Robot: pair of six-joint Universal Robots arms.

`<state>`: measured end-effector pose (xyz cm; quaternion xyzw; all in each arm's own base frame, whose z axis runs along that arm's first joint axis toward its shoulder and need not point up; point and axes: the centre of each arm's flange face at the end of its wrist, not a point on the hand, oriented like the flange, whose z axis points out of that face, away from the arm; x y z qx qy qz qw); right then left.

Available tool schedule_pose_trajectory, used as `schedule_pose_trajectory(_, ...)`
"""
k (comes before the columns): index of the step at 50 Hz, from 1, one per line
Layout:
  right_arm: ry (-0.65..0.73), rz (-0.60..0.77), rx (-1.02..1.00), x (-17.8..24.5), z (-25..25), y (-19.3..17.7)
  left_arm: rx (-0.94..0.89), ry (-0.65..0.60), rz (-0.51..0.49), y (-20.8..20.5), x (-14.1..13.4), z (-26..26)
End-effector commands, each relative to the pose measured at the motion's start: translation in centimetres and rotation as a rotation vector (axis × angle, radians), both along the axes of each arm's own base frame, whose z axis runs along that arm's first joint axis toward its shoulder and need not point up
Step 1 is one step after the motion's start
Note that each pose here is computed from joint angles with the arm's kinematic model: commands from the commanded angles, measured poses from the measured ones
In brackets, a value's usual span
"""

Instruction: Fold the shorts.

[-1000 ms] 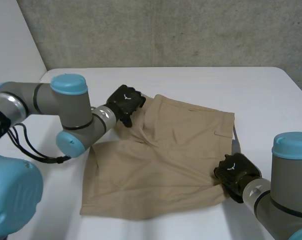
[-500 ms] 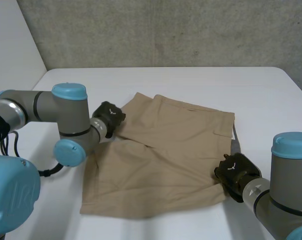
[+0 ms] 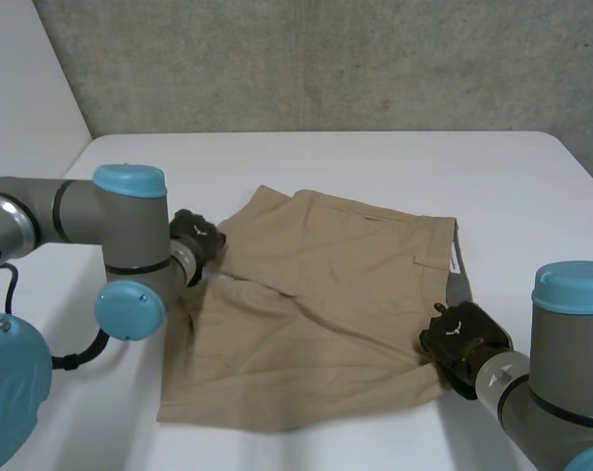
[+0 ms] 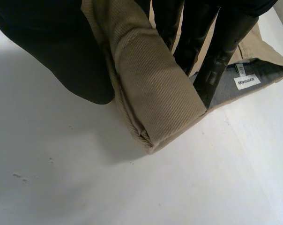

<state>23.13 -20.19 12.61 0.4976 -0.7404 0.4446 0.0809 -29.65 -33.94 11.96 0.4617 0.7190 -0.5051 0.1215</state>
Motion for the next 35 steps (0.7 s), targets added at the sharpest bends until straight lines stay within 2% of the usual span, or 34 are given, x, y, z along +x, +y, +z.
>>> schedule_pose_trajectory(1, -0.002, 0.0, -0.002, 0.0, 0.1, 0.0, -0.087, 0.066, 0.008, -0.1, -0.2, 4.0)
schedule_pose_trajectory(7, -0.013, -0.014, -0.011, -0.1, 0.3, -0.4, -0.106, 0.169, 0.054, 1.0, 0.9, 7.6)
schedule_pose_trajectory(12, -0.058, -0.045, -0.005, 0.0, 0.6, -0.7, -0.054, 0.253, 0.104, 3.8, 3.3, 9.4)
schedule_pose_trajectory(20, -0.189, -0.126, 0.013, 0.4, 1.4, -1.5, 0.111, 0.353, 0.04, 10.9, 5.1, 9.1)
schedule_pose_trajectory(28, -0.29, -0.195, 0.028, 0.5, 2.0, -2.2, 0.272, 0.376, 0.043, 16.7, 6.4, 6.7)
schedule_pose_trajectory(35, -0.308, -0.216, 0.031, 0.3, 2.0, -2.5, 0.329, 0.348, 0.044, 18.6, 6.8, 5.4)
